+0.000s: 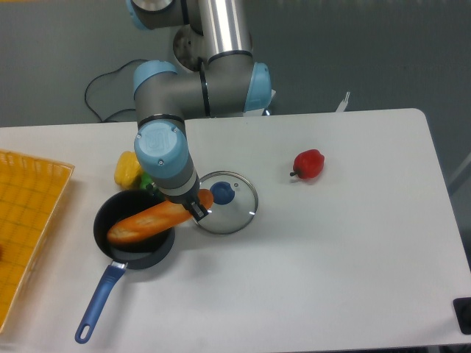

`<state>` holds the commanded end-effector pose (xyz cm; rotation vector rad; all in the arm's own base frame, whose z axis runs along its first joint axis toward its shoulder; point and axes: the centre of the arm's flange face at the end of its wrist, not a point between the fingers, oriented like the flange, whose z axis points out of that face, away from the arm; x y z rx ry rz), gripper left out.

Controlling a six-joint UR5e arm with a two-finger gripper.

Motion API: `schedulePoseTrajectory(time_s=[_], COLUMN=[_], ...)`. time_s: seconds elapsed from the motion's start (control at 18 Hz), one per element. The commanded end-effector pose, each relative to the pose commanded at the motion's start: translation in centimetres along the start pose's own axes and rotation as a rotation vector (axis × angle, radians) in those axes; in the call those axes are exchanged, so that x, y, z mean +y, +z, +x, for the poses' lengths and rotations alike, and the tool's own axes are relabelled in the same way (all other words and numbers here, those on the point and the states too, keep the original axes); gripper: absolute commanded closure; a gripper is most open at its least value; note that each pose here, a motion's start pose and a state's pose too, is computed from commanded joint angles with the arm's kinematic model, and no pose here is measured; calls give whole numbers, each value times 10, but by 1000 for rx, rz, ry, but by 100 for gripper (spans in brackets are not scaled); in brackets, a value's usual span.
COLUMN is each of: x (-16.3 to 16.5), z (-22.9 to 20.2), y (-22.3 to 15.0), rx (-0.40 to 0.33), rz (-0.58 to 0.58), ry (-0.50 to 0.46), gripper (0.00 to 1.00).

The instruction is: Place the long bread in the pot

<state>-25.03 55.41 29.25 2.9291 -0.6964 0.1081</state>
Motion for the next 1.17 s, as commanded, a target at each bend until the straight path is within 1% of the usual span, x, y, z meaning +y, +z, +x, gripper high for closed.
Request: schedulePoseTrajectory(time_s=[0.17, 0.44, 0.61, 0.72, 0.83, 0.94, 1.06, 1.11, 1.17], x=[1, 10, 32, 59, 83, 100, 129, 137, 146], z=[-1, -7, -16, -31, -49, -62, -72, -75, -78], y=[-3, -27, -44, -65, -73, -83, -92, -95, -96], rx=[-4, -38, -64, -87, -90, -114, -137, -146, -150], rz=[4, 22, 44, 87, 139, 139, 138, 142, 144], ry=[-2, -17, -57, -110, -151, -117, -80, -66, -72], gripper=[0, 0, 0, 0, 0, 0, 0, 0, 0])
